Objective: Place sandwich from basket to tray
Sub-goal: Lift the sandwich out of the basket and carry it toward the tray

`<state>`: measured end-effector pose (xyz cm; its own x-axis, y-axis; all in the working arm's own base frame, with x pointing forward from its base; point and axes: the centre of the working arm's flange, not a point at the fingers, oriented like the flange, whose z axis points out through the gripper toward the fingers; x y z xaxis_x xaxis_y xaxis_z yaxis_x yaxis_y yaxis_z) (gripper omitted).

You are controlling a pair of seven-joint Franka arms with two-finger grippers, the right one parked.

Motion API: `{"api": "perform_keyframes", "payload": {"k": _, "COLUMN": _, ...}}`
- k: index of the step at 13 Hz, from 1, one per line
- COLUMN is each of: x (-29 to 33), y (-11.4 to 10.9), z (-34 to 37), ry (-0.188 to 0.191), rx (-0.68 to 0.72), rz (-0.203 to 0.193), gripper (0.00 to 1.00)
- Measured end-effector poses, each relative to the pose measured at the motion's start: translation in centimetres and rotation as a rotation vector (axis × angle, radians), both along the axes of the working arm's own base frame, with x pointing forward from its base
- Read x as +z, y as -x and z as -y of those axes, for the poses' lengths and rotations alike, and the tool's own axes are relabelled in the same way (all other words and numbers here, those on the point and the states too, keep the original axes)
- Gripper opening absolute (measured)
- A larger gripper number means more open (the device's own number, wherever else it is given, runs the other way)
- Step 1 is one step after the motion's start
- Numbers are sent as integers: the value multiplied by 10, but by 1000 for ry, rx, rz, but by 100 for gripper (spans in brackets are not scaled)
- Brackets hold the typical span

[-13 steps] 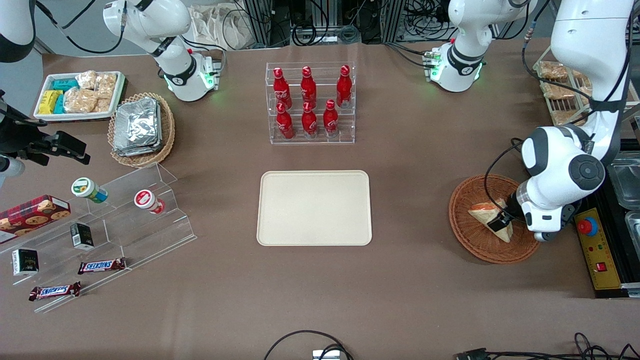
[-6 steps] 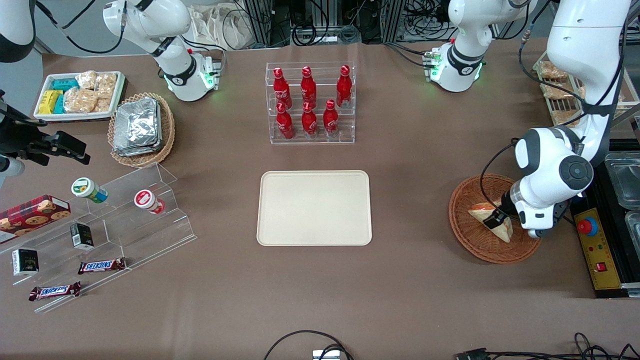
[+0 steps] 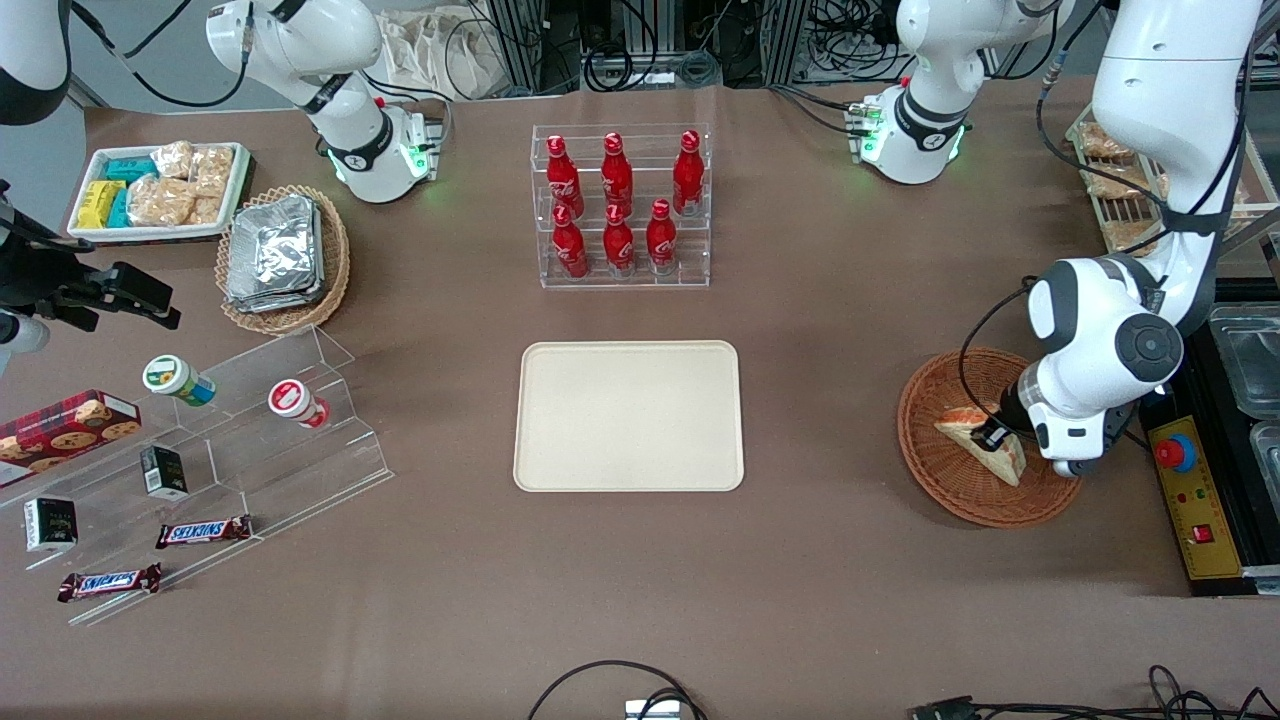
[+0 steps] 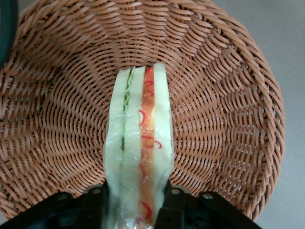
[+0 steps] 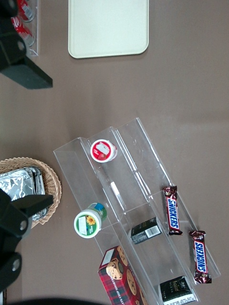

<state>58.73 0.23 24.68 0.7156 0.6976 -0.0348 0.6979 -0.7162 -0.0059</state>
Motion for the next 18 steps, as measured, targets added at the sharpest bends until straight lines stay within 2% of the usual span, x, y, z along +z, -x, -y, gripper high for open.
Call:
{"api": "perform_keyframes", "payload": {"k": 1, "x": 1, "y": -1, "z": 0, "ry": -1, "rx": -6, "rz": 2, "gripper": 23}}
{"api": "perform_keyframes", "payload": {"k": 2, "x": 3, "y": -1, "z": 0, "ry": -2, "rx": -26, "rz": 6, "gripper": 20}}
{"api": "perform_keyframes", "payload": {"k": 5, "x": 27, "y": -4, "z": -1, "ry": -6, "rx": -225, "rz": 17, "gripper": 20}}
{"api": "perform_keyframes", "payload": {"k": 8, "x": 92, "y": -5, "z": -2, "ry": -19, "rx": -402, "rz": 25, "gripper": 19}}
{"api": "perform_keyframes", "payload": {"k": 10, "x": 141, "y": -2, "z": 8, "ry": -18, "rx": -540, "rz": 3, "gripper": 16}}
{"api": "perform_keyframes", "payload": {"k": 13, "x": 226, "y": -1, "z": 73, "ry": -8, "rx": -732, "rz": -9, "gripper": 16}}
{"api": "perform_keyframes", "payload": {"k": 15, "x": 277, "y": 7, "z": 135, "ry": -4, "rx": -841, "rz": 15, "gripper": 16}}
{"api": "perform_keyframes", "payload": {"k": 18, "x": 305, "y": 28, "z": 206, "ry": 6, "rx": -958, "rz": 32, "gripper": 16}}
